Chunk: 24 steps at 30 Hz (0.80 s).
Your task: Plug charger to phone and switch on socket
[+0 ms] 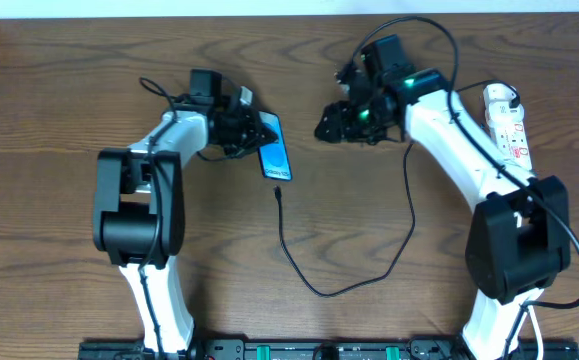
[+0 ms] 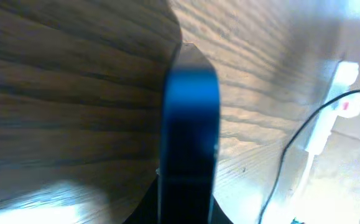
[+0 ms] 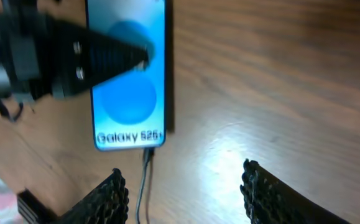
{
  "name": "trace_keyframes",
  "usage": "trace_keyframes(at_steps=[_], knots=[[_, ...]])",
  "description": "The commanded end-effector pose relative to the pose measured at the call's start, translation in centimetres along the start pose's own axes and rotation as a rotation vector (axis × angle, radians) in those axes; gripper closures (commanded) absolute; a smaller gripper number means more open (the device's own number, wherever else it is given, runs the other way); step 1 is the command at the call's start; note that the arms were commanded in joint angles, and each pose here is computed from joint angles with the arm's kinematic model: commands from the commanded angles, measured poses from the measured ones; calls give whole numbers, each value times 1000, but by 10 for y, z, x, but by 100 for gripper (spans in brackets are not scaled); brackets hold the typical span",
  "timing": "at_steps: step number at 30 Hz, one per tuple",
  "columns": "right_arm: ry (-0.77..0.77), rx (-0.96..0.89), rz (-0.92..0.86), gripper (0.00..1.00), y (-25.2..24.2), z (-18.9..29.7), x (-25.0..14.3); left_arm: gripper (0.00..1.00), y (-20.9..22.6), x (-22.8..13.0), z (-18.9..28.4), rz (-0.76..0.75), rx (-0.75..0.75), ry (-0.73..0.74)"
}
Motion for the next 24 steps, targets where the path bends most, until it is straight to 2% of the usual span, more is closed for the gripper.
trace_keyframes(at_steps=[1, 5, 10, 16, 24], knots=[[15, -25, 76, 42, 20, -9, -12, 93, -2, 22, 29, 16, -124, -52], [46, -54, 106, 44, 37, -21, -29, 93, -2, 37, 68, 18, -199, -125], [92, -120, 125, 45, 59, -50, -59, 93, -11, 46, 142, -9, -336, -244], [181, -192, 98, 49, 62, -93, -89, 93, 8, 48, 215, 77, -340, -398], [221, -253, 16, 52, 51, -119, -100, 93, 20, 45, 232, 97, -369, -424]])
Point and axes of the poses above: each gripper's point midway between its finger pads, its own z axis back along the fingers, its own y axis along the line the jaws close on, x = y × z, the point moved 7 cm from there along z, back along the fingers, and after that the axes turned 11 degrees about -z, right-handed, at the moved point
